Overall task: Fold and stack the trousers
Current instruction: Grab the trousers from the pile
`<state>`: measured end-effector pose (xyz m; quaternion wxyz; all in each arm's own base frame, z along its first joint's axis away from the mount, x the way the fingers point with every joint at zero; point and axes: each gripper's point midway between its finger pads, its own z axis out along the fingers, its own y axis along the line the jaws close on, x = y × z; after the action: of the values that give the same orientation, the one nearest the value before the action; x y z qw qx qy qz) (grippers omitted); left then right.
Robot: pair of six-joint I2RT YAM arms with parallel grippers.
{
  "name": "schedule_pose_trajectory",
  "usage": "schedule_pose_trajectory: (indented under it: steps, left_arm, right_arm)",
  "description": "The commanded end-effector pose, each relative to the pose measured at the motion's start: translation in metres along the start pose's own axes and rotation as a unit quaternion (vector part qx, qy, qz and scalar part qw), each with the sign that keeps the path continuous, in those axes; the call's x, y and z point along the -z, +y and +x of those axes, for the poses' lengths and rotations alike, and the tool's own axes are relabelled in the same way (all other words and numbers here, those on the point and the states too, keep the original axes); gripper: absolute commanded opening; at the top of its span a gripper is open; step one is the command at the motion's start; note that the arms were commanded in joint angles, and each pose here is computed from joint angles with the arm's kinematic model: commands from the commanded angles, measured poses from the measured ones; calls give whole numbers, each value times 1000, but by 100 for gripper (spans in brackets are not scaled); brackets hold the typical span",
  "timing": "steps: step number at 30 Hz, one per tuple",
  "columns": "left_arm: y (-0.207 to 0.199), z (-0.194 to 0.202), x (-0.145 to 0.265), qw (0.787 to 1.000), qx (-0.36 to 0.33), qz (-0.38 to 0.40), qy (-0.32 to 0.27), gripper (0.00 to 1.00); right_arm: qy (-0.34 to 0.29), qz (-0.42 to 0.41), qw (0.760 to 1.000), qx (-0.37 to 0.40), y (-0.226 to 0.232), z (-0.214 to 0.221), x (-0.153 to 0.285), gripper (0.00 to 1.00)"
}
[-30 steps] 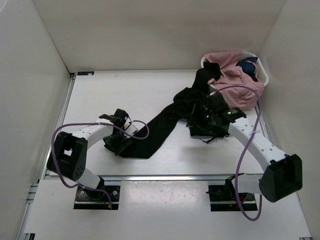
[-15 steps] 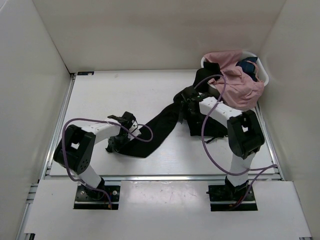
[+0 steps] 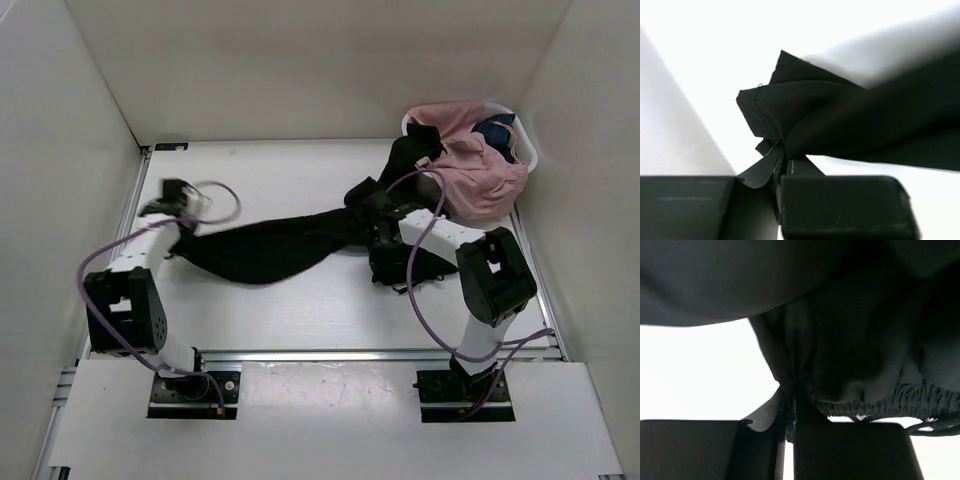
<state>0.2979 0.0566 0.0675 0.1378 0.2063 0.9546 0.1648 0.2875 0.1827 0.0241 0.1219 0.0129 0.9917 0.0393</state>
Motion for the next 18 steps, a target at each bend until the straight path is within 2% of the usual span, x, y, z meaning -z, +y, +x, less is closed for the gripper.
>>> schedule_pose_trajectory:
  steps: [1, 4, 5, 6, 9, 11, 12, 13, 16, 17, 18]
  left_arm:
    - [133, -20, 65, 978, 131, -119, -112, 14]
    - [182, -3, 102, 968, 148, -163, -119, 14]
    - [187, -2, 111, 966, 148, -167, -127, 14]
    - [187, -4, 118, 967, 136, -166, -136, 14]
    - [173, -14, 137, 968, 122, -139, -166, 14]
    - [163, -31, 154, 968, 101, -129, -191, 14]
    - [161, -39, 159, 967, 100, -122, -203, 14]
    - [153, -56, 166, 965, 90, -110, -220, 14]
    - [140, -110, 192, 957, 46, -93, -271, 14]
    - [123, -143, 217, 947, 14, -91, -309, 14]
    - [111, -165, 212, 948, -6, -82, -309, 14]
  right_arm:
    - [-6, -116, 986, 121, 68, 17, 49, 0]
    - [8, -130, 969, 209, 91, 46, 88, 0]
    - [29, -120, 970, 210, 84, 60, 97, 0]
    - [60, -100, 976, 186, 68, 85, 91, 0]
    - [84, -82, 987, 112, 32, 124, 103, 0]
    - [102, -35, 994, 27, -9, 156, 107, 0]
    - [96, -15, 995, 0, -22, 162, 111, 0]
    - [62, 9, 996, -55, -40, 161, 115, 0]
    - [21, 61, 991, -117, -77, 167, 130, 0]
    - [5, 76, 986, -146, -84, 166, 132, 0]
    - [-6, 92, 983, -158, -95, 166, 136, 0]
